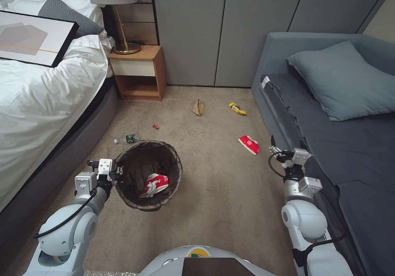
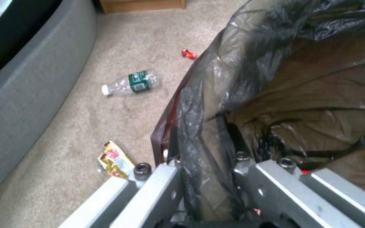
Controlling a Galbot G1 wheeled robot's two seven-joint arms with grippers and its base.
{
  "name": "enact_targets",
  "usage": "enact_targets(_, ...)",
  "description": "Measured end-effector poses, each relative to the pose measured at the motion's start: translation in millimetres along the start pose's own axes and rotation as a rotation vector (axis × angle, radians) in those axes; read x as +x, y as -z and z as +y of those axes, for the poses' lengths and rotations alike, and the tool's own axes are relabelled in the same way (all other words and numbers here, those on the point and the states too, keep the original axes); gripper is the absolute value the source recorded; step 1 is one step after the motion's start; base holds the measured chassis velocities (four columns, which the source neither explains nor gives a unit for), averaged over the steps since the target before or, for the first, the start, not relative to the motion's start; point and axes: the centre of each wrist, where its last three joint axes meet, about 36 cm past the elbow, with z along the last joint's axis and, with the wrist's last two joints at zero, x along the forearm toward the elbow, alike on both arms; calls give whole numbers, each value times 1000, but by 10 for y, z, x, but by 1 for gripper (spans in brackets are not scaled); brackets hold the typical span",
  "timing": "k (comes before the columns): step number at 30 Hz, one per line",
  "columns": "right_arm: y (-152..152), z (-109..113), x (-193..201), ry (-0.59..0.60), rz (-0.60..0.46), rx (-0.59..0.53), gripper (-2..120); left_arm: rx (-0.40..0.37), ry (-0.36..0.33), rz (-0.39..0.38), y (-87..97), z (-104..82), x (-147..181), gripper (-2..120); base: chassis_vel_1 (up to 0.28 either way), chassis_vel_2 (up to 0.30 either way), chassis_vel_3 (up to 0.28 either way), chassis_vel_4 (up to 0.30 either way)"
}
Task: Pick up the trash bin, then pick up the garbage from the floor and place it into the trash bin.
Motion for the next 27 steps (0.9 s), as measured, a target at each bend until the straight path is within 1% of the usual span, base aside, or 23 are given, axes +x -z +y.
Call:
enact_targets(16,-31,26,-65,6,17,-7,100,-8,1,3,-11,-2,0,0,0,0,0,0)
enact_targets(21,-34,39,-74,7,18,-10,100,-8,1,5,-15,-1,-4,0,-67,54,67,-64)
enact_targets(27,-54,48,-81,7,23,-11,100,-9,3,7,-20,7,-14,0,-92,115,115,-104)
